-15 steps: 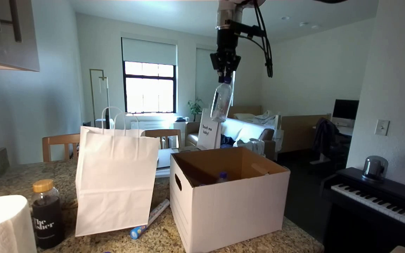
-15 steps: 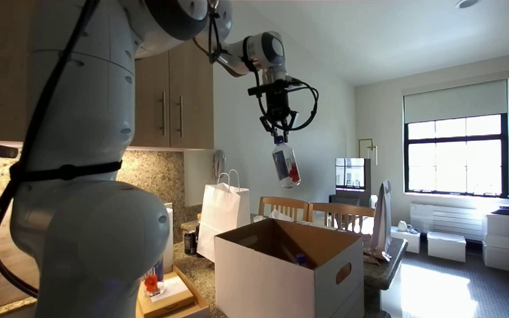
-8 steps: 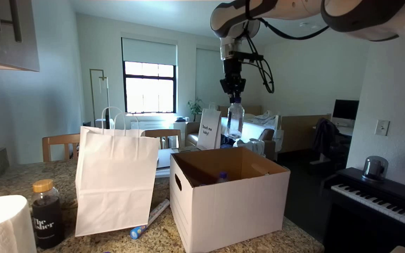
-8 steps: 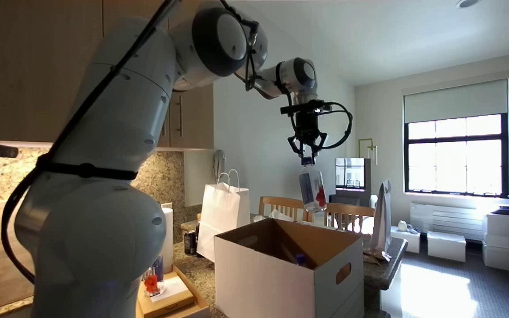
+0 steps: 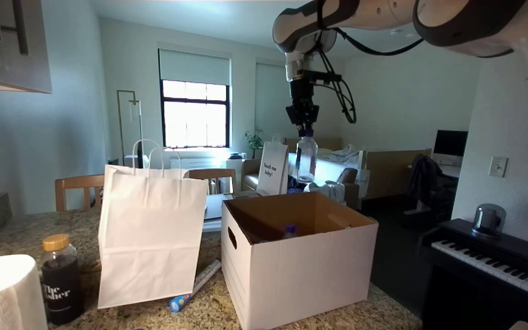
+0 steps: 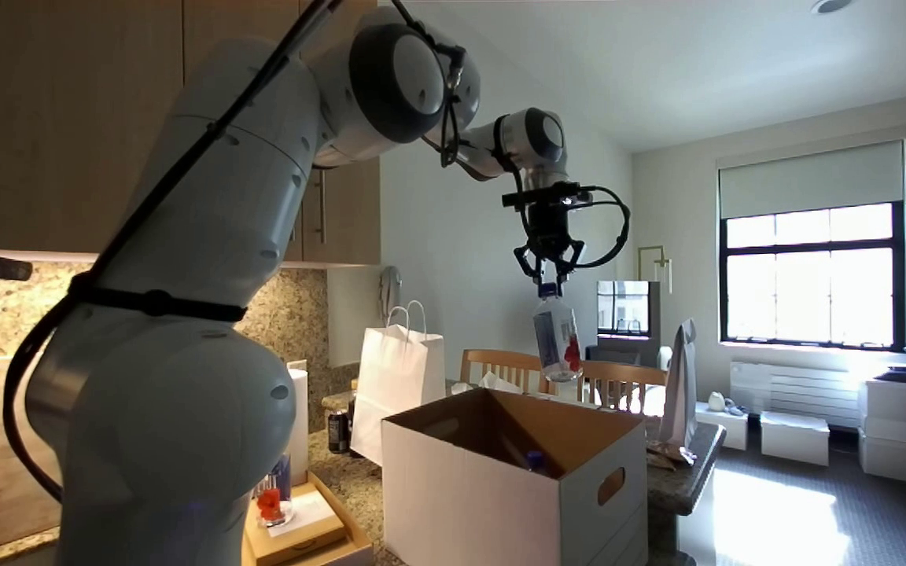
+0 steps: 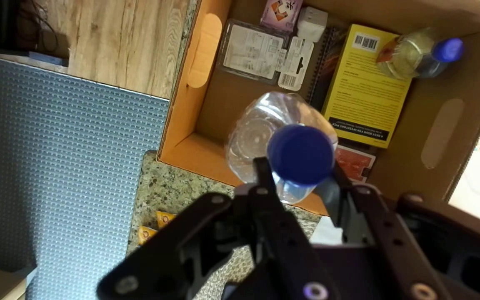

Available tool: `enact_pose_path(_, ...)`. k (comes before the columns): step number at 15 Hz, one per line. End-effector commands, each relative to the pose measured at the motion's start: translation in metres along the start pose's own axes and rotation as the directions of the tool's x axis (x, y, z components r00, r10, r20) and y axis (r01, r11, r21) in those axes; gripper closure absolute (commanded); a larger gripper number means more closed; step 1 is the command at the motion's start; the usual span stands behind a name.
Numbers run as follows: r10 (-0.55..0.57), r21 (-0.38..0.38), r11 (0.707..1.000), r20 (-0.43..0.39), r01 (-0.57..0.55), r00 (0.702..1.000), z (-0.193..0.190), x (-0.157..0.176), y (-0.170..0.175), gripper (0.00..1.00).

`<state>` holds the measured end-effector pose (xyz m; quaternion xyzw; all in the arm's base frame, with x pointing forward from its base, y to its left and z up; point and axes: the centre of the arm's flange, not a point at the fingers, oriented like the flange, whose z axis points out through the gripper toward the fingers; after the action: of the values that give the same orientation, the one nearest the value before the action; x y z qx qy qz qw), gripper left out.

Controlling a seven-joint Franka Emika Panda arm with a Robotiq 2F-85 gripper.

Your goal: Put two water bottles in the white storage box.

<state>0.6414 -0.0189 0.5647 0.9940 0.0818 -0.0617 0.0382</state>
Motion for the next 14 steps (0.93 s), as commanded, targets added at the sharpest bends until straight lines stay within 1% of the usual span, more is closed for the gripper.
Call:
enact_pose_path(1,-0.016,0.061,0.998,0.041,0.013,0.999,0.037,0.017,0.003,0.86)
enact_pose_path(4,0.015,0.138,0.990,0.078,-0.026,0.997,0.082,0.025,0.005,0.86)
enact_pose_path(6,0.038,0.172,0.984,0.097,-0.054,0.995,0.109,0.032,0.007,0.86)
enact_pose_path(8,0.080,0.201,0.975,0.075,-0.094,0.994,0.126,0.040,0.008,0.86)
enact_pose_path(12,0.188,0.170,0.967,0.021,-0.188,0.982,0.135,0.052,0.019,0.86)
enact_pose_path(13,0.202,0.161,0.966,0.021,-0.203,0.979,0.136,0.054,0.021,0.86)
enact_pose_path(14,0.210,0.157,0.964,0.041,-0.213,0.977,0.140,0.056,0.023,0.86)
